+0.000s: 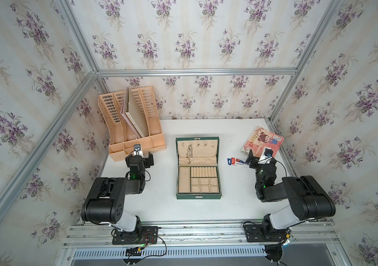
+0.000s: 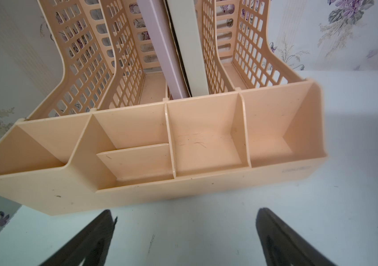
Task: Put jewelry chain into jewelry box
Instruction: Reset both arms
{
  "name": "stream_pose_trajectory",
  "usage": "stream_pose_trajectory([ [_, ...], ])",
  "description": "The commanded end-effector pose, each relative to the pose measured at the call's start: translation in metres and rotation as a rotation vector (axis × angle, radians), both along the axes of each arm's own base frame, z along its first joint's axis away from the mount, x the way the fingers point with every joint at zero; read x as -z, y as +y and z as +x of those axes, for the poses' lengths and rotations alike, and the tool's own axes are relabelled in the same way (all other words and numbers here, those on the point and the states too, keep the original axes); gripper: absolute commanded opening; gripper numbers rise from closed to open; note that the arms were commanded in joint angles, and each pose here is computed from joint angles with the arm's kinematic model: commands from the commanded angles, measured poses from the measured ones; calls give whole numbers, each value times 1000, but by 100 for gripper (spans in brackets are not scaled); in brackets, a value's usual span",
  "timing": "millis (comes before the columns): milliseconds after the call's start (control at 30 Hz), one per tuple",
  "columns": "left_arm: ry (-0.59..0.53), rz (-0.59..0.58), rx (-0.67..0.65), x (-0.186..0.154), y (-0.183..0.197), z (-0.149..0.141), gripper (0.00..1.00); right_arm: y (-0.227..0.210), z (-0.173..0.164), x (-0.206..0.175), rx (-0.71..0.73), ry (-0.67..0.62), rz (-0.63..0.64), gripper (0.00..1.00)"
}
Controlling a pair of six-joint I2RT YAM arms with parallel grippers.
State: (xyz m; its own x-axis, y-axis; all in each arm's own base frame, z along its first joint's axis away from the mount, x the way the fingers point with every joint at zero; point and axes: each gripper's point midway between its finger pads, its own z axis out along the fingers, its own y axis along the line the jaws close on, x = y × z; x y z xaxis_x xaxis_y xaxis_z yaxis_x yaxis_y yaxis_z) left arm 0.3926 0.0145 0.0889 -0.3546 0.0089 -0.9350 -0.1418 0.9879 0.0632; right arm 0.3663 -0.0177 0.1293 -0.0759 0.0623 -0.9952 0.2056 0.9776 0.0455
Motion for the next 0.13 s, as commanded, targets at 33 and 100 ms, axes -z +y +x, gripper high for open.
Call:
stream_pose_trajectory([
  [33, -39, 5, -3, -9, 1, 4, 99, 2, 1, -2, -7, -6, 8, 100],
  [100, -42, 6, 3, -9, -1, 3, 99, 2, 1, -2, -8, -6, 8, 100],
])
